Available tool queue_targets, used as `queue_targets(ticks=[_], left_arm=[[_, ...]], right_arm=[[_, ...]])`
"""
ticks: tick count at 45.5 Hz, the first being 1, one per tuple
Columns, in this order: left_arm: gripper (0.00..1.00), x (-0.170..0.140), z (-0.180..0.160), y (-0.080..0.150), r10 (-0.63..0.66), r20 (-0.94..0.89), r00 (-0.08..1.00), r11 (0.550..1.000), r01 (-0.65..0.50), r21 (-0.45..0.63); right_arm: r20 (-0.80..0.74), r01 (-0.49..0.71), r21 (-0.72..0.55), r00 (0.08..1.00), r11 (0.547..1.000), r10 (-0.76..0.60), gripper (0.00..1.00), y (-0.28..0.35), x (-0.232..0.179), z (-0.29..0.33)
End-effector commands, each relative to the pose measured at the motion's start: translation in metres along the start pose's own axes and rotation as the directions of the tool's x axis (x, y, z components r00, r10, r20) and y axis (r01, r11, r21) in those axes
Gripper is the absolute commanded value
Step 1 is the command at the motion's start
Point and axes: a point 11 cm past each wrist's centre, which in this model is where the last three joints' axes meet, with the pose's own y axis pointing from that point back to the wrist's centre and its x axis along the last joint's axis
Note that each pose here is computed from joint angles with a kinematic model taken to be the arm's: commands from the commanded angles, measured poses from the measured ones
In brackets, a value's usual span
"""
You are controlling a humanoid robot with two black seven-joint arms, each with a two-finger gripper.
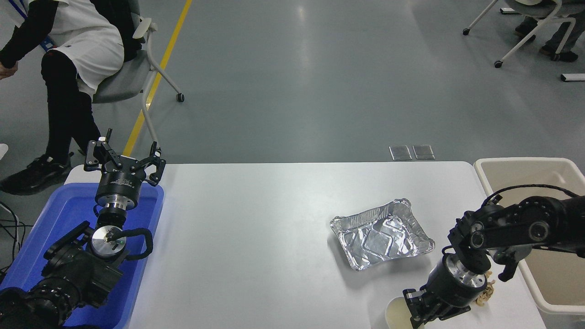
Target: Pick up paper cup place in dustbin
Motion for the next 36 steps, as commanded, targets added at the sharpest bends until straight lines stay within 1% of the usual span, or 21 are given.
queue_targets(ticks=[1,9,16,25,36], left_arm=[[0.99,0.0,0.0,0.0,0.0,0.0,1.0,1.0,0.0,0.0],[0.99,0.0,0.0,0.0,0.0,0.0,1.0,1.0,0.0,0.0],[0.99,0.0,0.0,0.0,0.0,0.0,1.0,1.0,0.0,0.0],[0.99,0.0,0.0,0.0,0.0,0.0,1.0,1.0,0.0,0.0],[0.99,0.0,0.0,0.0,0.0,0.0,1.0,1.0,0.0,0.0]], right_arm=[[-0.001,-0.008,0.006,1.0,1.0,0.008,0.0,0.005,0.003,-0.002],[-0.001,-0.006,0.008,1.0,1.0,0.006,0.0,0.018,0.005,-0.002],[-0.009,-0.005,0.0,1.0,1.0,0.005,0.0,0.043,0.011,0.0],[-0.046,0.025,-0.074,0.999,0.997,-0.029,0.0,0.086,0.017,0.004],[-0.083,-0.098,-0.134,0.993,0.986,0.088,0.0,0.136,0.037,-0.001]])
